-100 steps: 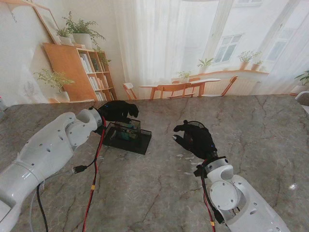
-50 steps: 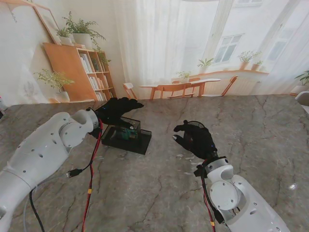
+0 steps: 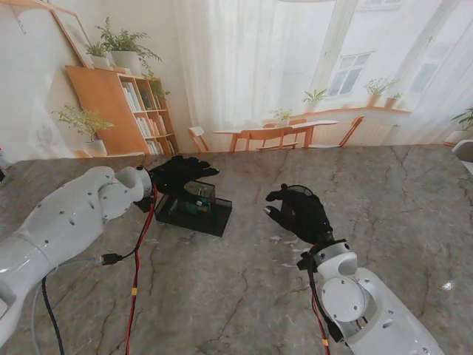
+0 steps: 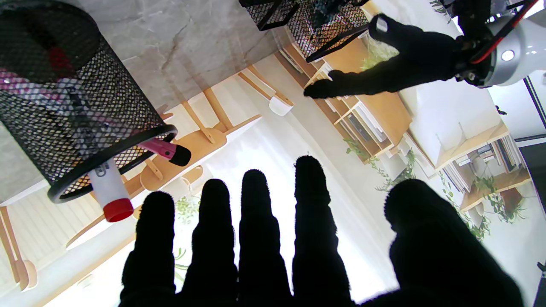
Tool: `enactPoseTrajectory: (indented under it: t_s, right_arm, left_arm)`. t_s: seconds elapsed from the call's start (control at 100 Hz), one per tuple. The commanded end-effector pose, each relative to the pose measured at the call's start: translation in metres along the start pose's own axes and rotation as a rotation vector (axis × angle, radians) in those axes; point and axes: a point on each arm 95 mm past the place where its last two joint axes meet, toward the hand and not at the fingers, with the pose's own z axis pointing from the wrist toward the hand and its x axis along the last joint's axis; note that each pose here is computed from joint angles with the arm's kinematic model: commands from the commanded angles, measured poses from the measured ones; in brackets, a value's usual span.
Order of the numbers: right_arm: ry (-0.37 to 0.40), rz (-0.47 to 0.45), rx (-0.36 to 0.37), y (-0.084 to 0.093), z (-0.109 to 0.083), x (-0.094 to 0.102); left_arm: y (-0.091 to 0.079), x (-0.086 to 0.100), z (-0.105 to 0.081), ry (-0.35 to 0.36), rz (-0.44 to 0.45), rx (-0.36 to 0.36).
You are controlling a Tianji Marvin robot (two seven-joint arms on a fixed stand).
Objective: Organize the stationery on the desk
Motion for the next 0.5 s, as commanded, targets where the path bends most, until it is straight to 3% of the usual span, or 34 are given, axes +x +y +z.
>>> enactPoseTrajectory:
  t_s: [0.0, 0.23, 0.49]
  right_arm:
    - [0.002, 0.002, 0.010, -0.002, -0.002, 0.000]
    - [0.001, -0.002, -0.005, 0.000, -0.003, -0.001]
    - [0.000, -0.005, -0.010, 0.001, -0.005, -0.001]
  left_arm:
    - [-0.008, -0.001, 0.008, 0.011, 0.008, -0.004]
    - [0.001, -0.011, 0.022, 0.004, 0.019, -0.049]
    - [0.012, -0.016, 0.032, -0.008, -0.017, -0.045]
